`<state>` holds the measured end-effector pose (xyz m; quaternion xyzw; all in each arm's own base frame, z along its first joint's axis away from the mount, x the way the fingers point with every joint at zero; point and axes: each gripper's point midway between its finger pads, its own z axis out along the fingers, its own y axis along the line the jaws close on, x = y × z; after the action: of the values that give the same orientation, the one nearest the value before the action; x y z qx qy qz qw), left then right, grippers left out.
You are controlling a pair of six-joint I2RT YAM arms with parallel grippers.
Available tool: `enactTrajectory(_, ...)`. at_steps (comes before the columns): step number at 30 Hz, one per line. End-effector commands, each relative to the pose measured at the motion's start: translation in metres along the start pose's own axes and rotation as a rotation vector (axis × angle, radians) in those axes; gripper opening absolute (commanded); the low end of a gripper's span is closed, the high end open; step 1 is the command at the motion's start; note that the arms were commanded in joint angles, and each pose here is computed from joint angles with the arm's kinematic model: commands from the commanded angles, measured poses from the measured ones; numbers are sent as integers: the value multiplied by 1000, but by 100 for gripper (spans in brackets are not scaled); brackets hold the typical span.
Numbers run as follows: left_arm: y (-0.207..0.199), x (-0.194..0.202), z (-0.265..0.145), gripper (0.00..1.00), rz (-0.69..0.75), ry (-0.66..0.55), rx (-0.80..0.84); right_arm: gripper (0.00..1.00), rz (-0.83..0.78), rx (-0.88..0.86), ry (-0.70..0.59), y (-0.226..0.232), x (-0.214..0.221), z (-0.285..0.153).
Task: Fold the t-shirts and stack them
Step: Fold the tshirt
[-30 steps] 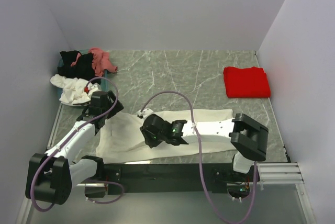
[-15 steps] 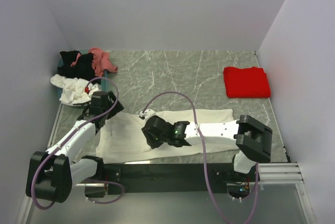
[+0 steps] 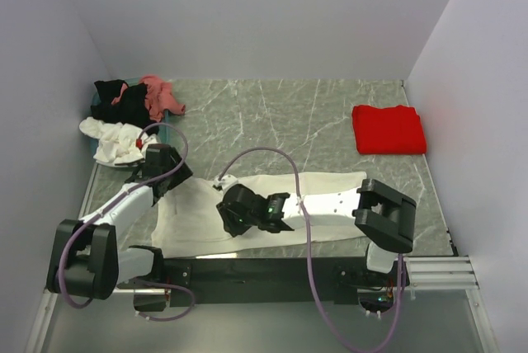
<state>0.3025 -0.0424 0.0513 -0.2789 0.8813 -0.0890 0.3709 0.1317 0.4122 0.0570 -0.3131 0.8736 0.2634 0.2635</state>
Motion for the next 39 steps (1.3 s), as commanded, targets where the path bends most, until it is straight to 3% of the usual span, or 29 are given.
enactTrajectory(1,-8,-5,4,65,16,-1,43,34,21,4,-9,-2,8,2)
enactTrajectory(3,-6,-4,4,56,11,0,37,34,27,15,-8,-5,11,-1)
enactTrajectory(12,2,-7,-3,34,-12,-23,9,35,91,195,-91,-55,-24,-36)
enactTrajectory(18,5,-2,-2,21,-15,-2,5,39,231,406,-160,-150,-44,-84)
enactTrajectory(26,5,-1,-4,19,-16,-1,22,59,518,720,-296,-302,-29,-186)
enactTrajectory(30,4,0,-2,15,-12,7,28,61,665,777,-314,-353,-1,-219)
enactTrajectory(39,3,2,-2,6,-10,12,38,61,858,787,-274,-392,37,-230)
